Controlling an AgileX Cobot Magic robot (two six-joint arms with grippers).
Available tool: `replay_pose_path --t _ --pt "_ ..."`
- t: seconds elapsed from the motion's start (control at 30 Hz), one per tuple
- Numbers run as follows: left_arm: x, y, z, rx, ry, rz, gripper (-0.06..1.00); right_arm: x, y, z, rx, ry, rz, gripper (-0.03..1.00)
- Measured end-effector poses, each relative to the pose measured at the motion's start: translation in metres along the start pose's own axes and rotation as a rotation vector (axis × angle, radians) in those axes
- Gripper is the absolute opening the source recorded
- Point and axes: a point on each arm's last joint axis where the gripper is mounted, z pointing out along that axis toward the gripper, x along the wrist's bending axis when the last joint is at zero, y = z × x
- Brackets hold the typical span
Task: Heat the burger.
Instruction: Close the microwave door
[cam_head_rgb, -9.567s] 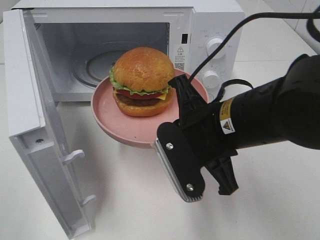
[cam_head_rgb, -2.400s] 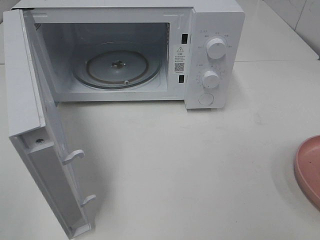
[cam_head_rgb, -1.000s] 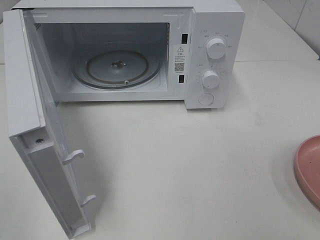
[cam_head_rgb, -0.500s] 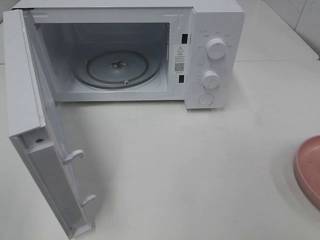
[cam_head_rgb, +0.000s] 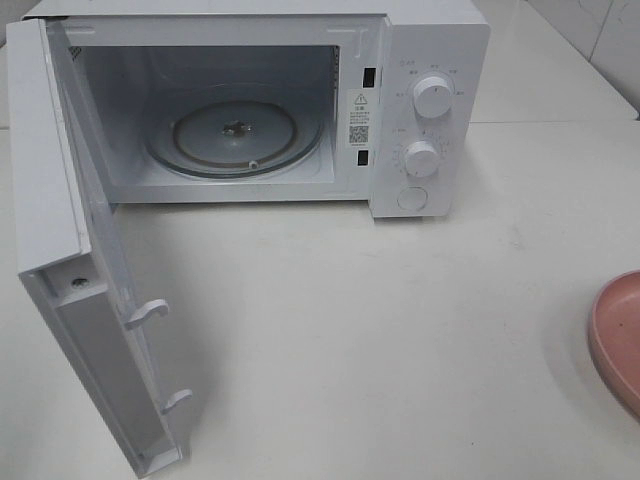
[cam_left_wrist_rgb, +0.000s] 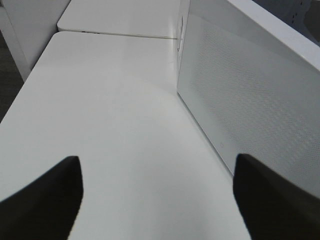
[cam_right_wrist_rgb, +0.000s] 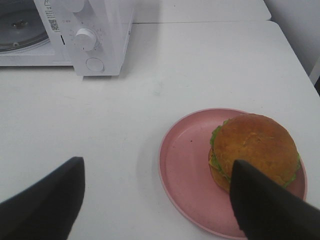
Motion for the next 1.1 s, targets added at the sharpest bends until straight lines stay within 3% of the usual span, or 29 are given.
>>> replay_pose_path --t 0.07,0.17,0.23,0.33,0.37,0.7,0.77,0.93,1.1 --pt "0.001 0.011 0.017 0.039 0.003 -0.005 0.55 0.0 0.0 0.0 0.0 0.0 0.0 0.77" --pt "0.001 0.014 0.022 0.044 0.004 -0.006 0.49 0.0 0.0 0.0 0.0 0.0 0.0 0.77" --pt "0.002 0.025 0.042 0.065 0.009 -0.011 0.19 0.0 0.0 0.0 0.0 0.0 0.0 0.77" --pt "0.002 0.027 0.047 0.071 0.01 -0.012 0.11 0.0 0.0 0.0 0.0 0.0 0.0 0.77" --pt "0.002 0.032 0.055 0.074 0.011 -0.004 0.02 0.0 0.0 0.0 0.0 0.0 0.0 0.77" --pt "0.005 0.026 0.106 -0.02 0.01 0.038 0.0 0.0 0.0 0.0 0.0 0.0 0.0 0.77" --pt "0.008 0.012 0.125 -0.107 0.025 0.019 0.0 0.0 0.0 0.0 0.0 0.0 0.0 0.77" --pt "0.013 -0.002 0.138 -0.184 0.061 0.018 0.0 0.0 0.0 0.0 0.0 0.0 0.0 0.77" --pt "0.015 -0.01 0.151 -0.264 0.081 0.102 0.0 0.0 0.0 0.0 0.0 0.0 0.0 0.77"
